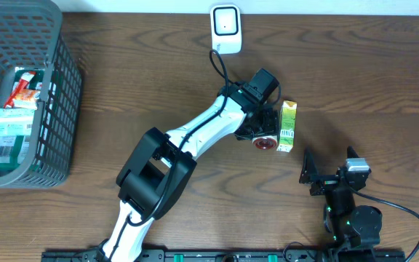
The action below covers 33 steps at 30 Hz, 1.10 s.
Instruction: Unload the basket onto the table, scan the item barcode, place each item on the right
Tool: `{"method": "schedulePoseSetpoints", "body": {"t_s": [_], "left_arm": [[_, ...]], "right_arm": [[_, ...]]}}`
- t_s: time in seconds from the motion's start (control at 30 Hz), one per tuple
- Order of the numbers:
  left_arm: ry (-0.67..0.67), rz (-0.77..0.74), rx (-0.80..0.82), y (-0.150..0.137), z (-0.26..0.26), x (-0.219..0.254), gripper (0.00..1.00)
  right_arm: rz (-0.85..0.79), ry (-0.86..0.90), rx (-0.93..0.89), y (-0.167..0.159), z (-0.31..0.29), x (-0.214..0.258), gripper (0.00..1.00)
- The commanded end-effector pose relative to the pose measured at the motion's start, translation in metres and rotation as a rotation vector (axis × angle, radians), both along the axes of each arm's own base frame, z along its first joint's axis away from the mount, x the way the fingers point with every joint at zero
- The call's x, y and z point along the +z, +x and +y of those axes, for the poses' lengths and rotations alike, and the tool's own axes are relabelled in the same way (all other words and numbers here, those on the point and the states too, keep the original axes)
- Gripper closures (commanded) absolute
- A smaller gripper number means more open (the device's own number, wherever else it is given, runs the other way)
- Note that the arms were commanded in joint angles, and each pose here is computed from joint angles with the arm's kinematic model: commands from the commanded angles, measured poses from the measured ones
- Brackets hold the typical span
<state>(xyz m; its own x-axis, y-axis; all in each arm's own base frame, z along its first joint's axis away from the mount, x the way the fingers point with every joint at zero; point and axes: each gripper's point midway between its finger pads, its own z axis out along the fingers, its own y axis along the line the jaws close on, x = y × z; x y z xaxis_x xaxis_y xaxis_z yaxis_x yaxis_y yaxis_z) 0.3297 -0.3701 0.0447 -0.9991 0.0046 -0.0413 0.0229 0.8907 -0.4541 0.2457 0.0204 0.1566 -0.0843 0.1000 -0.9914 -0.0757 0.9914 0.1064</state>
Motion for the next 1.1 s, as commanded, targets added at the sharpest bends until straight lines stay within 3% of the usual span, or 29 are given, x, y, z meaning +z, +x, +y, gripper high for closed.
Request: {"method": "schedulePoseSetpoints", "body": {"t_s": [0.0, 0.23, 0.6, 1.07], "left_arm": [[0.031, -0.022, -0.043, -0.008, -0.002, -0.006, 0.3], [0.119, -0.09, -0.08, -0.012, -0.001, -0.014, 0.3], [0.124, -0.097, -0.078, -0.011, 0.0, -0.015, 0.14], [0.196, -0.255, -0.09, 0.012, 0.014, 0.009, 0.08]], "right_arm": [[0.003, 0.012, 0.007, 0.0, 0.002, -0.001, 0.01], [0.003, 0.012, 0.007, 0.0, 0.002, -0.001, 0.01], [0.003, 0.012, 0.007, 0.0, 0.002, -0.001, 0.01], [0.003, 0.012, 0.007, 0.0, 0.002, -0.001, 0.01]]}}
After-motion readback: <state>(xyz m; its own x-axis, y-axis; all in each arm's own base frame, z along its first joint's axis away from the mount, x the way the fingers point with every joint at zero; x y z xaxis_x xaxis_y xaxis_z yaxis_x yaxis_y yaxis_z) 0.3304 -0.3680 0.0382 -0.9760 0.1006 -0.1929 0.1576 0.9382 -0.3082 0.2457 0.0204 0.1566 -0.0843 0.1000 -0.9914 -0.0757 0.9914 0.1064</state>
